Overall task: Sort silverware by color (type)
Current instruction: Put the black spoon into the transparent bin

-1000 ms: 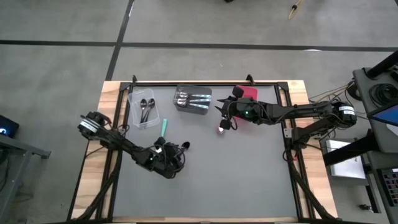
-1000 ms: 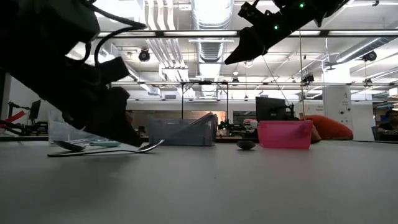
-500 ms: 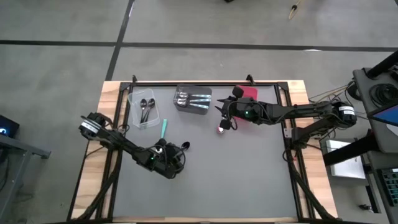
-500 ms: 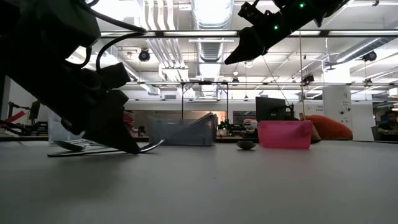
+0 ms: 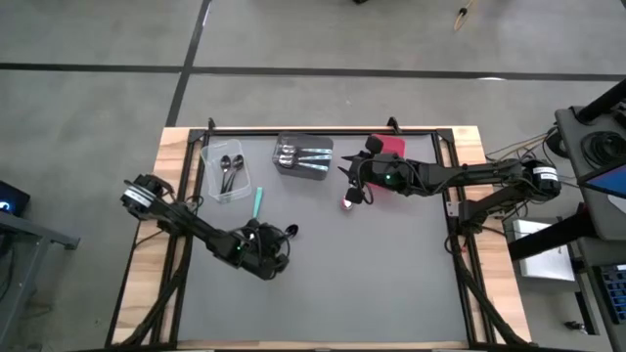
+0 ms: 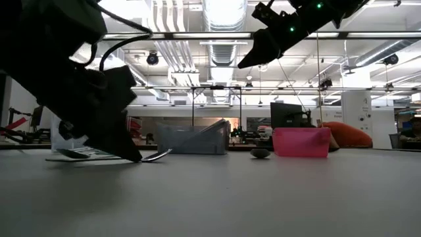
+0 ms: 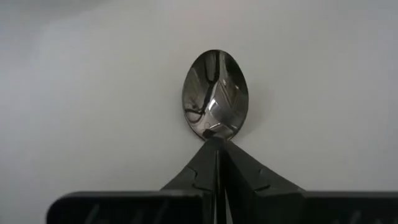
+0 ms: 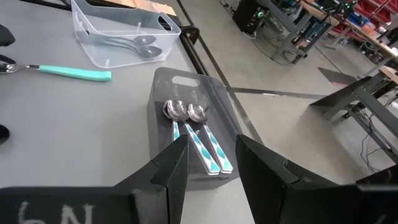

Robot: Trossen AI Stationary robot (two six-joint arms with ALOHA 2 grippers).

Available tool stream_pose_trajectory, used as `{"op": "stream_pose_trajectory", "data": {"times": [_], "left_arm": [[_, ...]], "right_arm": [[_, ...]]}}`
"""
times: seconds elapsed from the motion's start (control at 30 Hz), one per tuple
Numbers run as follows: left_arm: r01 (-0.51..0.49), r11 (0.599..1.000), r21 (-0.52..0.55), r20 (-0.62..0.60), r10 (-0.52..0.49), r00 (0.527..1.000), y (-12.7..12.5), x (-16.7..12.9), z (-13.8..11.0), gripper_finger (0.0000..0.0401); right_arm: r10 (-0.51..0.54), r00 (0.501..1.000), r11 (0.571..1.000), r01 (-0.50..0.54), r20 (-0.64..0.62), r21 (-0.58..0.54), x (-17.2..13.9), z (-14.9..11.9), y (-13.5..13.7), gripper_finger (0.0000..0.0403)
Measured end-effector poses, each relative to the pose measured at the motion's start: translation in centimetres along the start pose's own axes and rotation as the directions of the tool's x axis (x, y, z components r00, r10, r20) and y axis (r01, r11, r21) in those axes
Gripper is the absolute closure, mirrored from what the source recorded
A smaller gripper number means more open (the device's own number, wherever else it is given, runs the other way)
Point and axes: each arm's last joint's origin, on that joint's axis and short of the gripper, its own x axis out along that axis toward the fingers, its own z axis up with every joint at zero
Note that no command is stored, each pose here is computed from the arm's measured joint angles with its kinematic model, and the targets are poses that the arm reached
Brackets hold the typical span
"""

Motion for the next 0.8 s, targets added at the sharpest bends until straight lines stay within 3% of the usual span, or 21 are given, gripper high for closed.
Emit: {"op": "stream_pose_trajectory", "data": {"times": [0.13,0.33,0.57,0.8], "left_arm": [[0.02,0.999,-0.042,0.012,-0.02,1.0,0.0,-1.0,1.8,0.0399],[-0.018,0.993,-0.114,0.079,0.028,0.996,1.1,-3.0,5.6,0.04],[-0.253,0.929,-0.269,0.01,0.265,0.964,6.0,-5.9,9.9,0.04],[-0.478,0.835,-0.274,-0.07,0.478,0.876,11.7,-7.7,12.8,0.0401]], "right_arm": [[0.001,1.0,1.0,-0.001,-0.001,-0.001,0.0,0.0,0.0,0.0278],[0.0,1.0,1.0,0.0,-0.001,0.0,0.0,0.0,0.0,0.0278],[0.0,1.0,1.0,0.0,-0.002,0.001,0.0,0.0,0.0,0.0278],[0.001,1.0,1.0,-0.001,-0.002,0.001,0.0,0.0,0.0,0.0278]]}}
